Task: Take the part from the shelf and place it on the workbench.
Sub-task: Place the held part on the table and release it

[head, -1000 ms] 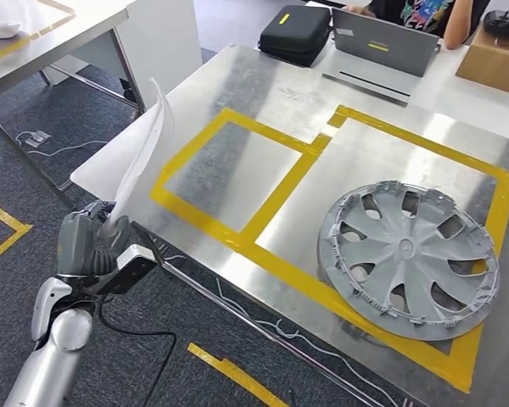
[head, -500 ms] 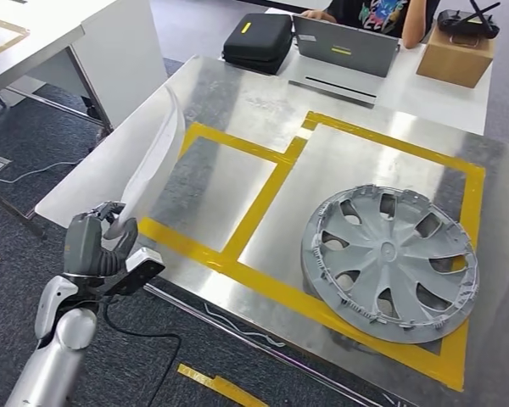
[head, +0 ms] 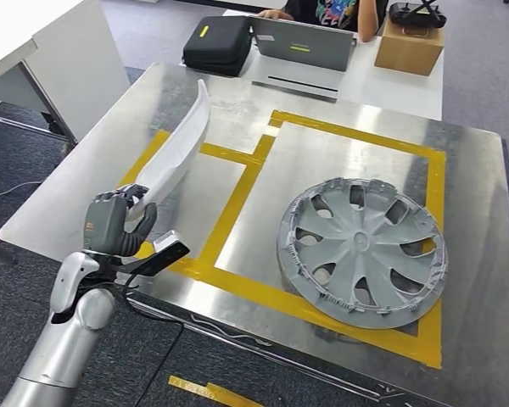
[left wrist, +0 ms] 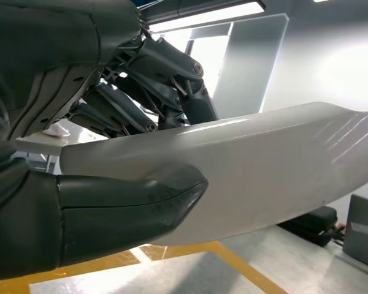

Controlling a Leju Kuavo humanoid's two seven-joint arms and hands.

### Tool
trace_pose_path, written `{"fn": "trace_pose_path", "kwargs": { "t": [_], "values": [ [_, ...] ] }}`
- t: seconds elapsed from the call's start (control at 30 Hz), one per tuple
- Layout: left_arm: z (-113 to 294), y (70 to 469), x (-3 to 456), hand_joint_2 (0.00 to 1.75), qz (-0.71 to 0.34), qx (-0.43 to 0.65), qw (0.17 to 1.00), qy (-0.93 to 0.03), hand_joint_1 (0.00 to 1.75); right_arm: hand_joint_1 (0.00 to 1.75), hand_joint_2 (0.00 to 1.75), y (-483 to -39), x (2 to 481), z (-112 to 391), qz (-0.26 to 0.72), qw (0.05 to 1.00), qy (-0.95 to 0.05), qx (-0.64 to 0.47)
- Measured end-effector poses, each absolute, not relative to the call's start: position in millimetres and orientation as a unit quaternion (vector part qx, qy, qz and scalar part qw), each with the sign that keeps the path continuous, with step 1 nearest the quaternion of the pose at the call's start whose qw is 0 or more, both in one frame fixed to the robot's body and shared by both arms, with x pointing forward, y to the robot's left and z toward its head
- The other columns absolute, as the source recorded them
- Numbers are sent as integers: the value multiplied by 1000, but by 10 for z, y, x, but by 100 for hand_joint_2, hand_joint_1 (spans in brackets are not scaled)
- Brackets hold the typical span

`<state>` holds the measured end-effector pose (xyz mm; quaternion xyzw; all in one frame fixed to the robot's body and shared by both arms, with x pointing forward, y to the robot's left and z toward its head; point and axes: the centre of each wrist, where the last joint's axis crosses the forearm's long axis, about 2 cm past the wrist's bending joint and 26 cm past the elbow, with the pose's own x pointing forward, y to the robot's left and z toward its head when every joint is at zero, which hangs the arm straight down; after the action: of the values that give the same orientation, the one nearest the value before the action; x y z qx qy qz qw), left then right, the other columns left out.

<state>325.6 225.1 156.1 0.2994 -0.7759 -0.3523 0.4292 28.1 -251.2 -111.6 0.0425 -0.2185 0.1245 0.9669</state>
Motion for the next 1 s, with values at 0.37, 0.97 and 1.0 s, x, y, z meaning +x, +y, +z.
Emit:
{"fn": "trace_pose_path", "kwargs": {
  "t": [0.37, 0.97, 1.0],
  "values": [
    [1692, 2160, 3629, 175, -428, 402, 434, -683, 175, 0, 0, -2430, 284, -1109, 128, 965, -220, 56],
    [1596, 2212, 3805, 175, -484, 451, 458, -594, 175, 0, 0, -2415, 288, -1108, 128, 965, -220, 60],
    [1566, 2234, 3827, 175, -491, 460, 461, -579, 175, 0, 0, -2414, 289, -1107, 128, 965, -219, 61]
  ]
}}
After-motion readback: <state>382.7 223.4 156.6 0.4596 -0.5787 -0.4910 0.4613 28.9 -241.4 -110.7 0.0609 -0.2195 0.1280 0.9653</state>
